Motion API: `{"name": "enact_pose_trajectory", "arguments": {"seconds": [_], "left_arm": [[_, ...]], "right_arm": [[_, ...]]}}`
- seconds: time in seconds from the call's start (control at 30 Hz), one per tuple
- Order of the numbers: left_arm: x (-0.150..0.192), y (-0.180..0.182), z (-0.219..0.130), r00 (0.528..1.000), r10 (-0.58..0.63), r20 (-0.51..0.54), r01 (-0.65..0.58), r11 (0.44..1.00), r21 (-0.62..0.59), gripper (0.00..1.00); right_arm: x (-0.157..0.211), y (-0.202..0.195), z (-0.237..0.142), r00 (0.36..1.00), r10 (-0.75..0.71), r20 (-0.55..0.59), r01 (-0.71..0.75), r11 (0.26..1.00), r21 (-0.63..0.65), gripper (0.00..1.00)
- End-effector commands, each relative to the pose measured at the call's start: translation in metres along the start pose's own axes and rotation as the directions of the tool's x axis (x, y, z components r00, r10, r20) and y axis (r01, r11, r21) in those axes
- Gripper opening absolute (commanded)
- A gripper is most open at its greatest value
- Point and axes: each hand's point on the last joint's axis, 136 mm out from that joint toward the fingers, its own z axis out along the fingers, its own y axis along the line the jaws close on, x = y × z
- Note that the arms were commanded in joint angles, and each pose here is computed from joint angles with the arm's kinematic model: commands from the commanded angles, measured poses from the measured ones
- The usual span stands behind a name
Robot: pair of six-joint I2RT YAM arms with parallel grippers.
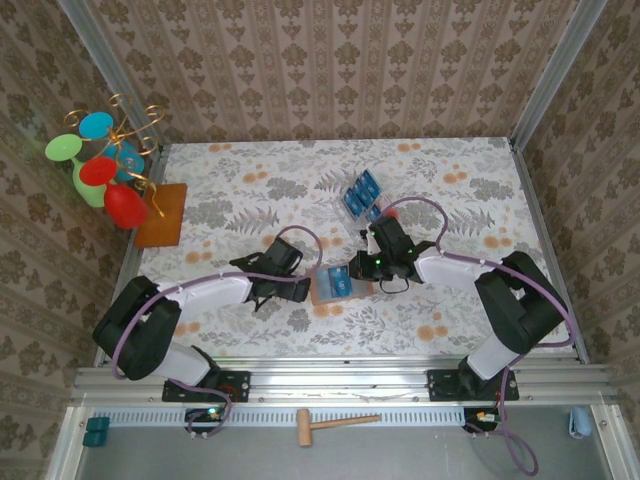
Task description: Put the credit cards into the card holder
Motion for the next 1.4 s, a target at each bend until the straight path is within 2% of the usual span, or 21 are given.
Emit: {"name": "enact_pose_trajectory", "arguments": {"seconds": [0.0,0.33,1.37], "left_arm": [[0.002,-0.001,0.002,1.000,-0.007,-0.007,0.007,1.000,-0.004,1.00],[0.003,-0.005,0.009,1.000,0.004,-0.024,-0.004,1.000,-0.006,1.00],[0.004,-0.007,0.017,0.999,0.015,-0.033,-0.015,1.000,-0.003,1.00]], "right_arm": [[0.011,-0.018,0.007,0.998,-0.023,-0.059,0.029,0.994,0.110,0.08],[0.019,-0.015,0.020,0.993,-0.046,-0.104,0.059,0.990,0.127,0.05],[0.024,0.028,0.043,0.987,-0.086,-0.137,0.093,0.995,0.046,0.04]]}}
